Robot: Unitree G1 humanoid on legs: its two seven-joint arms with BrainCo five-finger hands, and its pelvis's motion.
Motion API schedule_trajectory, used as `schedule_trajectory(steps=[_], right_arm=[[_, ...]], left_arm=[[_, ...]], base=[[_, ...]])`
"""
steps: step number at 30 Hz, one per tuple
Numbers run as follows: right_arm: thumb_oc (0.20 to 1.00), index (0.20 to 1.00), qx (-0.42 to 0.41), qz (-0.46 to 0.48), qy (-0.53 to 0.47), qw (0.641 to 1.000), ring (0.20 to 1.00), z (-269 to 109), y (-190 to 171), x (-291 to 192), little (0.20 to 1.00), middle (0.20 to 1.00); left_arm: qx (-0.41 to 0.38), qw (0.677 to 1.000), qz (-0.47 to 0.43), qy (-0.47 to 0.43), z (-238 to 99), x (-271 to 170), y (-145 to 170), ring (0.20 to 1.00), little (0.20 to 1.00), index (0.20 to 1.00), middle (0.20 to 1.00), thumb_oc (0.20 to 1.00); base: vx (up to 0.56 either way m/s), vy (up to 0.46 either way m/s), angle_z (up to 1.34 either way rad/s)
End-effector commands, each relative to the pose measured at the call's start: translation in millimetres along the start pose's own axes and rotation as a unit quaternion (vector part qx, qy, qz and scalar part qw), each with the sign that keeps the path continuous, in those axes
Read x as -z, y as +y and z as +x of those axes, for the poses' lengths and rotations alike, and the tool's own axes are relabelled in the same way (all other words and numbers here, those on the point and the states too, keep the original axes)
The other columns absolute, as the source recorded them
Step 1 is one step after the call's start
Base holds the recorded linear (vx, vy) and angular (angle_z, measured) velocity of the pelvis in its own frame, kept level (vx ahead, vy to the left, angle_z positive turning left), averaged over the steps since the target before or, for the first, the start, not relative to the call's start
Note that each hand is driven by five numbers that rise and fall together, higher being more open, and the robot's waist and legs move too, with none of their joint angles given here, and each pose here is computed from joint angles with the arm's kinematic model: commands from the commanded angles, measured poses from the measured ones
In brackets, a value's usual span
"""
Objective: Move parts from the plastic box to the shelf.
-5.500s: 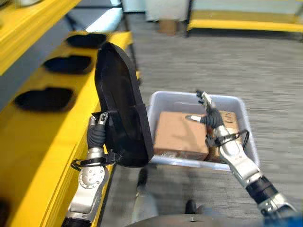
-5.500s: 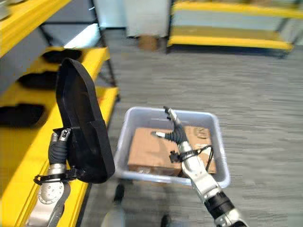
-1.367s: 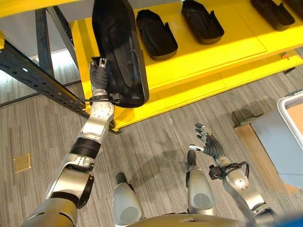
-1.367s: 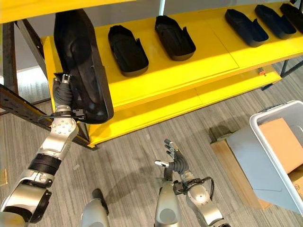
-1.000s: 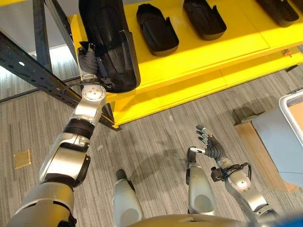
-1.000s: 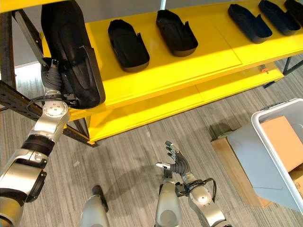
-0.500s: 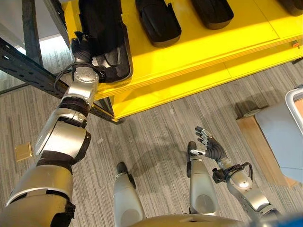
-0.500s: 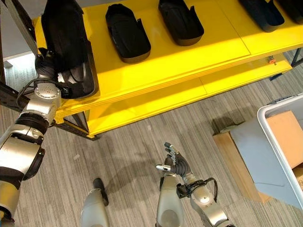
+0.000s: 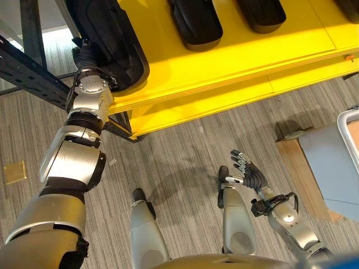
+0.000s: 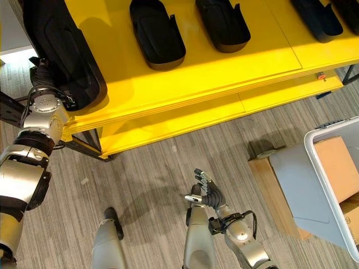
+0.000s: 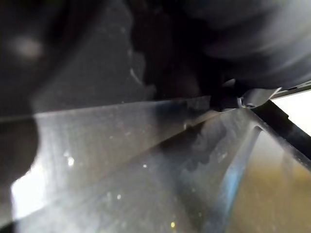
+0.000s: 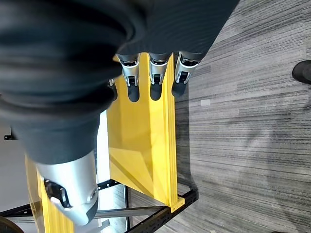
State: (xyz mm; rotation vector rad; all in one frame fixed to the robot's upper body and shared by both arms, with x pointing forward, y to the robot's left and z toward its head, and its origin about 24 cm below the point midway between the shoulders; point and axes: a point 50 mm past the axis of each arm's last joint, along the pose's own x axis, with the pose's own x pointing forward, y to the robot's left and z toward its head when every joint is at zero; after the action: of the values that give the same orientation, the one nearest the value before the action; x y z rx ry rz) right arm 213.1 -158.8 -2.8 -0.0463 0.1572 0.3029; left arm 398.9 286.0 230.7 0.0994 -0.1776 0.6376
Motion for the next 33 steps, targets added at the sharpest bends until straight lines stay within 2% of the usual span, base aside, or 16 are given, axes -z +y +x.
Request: schedule_trajectory(steps=[1,8,15,21,26,33], right_arm=[[1.000,1.000,0.004,0.009,-0.029,1.000,1.000,3.2,-3.3,-10.1,1.000,1.000],[1.000,1.000,0.007,0.014,-0.031,0.999,1.000,3.8,-4.2,-10.2,1.000,1.000],[1.000,1.000,-0.001,0.021,-0.033,0.999,1.000,4.4,-3.1,-11.3,1.000,1.000],[1.000,1.000,-0.004,0.020,-0.030,0.999,1.000,2.4,-4.4,-10.3,1.000,1.000],[1.000,1.000,0.000,0.022,-0.026,0.999,1.000,1.0,-7.3,-9.3,1.000,1.000],[1.000,1.000,0.004,0.021,-0.024,0.999,1.000,0.3,-8.8,-8.5,1.000,1.000]], left_arm=[[-0.036,0.995,-0.022,-0.088,16.0,-62.0,27.4,0.200,0.200,0.200,0.200,0.200],[-0.032,0.994,0.009,-0.101,17.1,-71.4,26.3,0.200,0.200,0.200,0.200,0.200],[-0.043,0.988,0.092,-0.114,20.6,-83.1,33.3,0.200,0.200,0.200,0.200,0.200],[-0.049,0.987,0.091,-0.122,20.9,-93.1,33.3,0.200,0.200,0.200,0.200,0.200],[-0.059,0.990,0.047,-0.116,21.7,-95.8,37.9,0.200,0.200,0.200,0.200,0.200],[-0.063,0.991,0.034,-0.113,22.2,-95.2,40.5,0.200,0.200,0.200,0.200,0.200]], base=[[0.00,0.000,0.00],[0.04,0.029,0.00],[0.05,0.017,-0.03],[0.00,0.003,-0.02],[0.02,0.007,-0.06],[0.00,-0.001,-0.01]])
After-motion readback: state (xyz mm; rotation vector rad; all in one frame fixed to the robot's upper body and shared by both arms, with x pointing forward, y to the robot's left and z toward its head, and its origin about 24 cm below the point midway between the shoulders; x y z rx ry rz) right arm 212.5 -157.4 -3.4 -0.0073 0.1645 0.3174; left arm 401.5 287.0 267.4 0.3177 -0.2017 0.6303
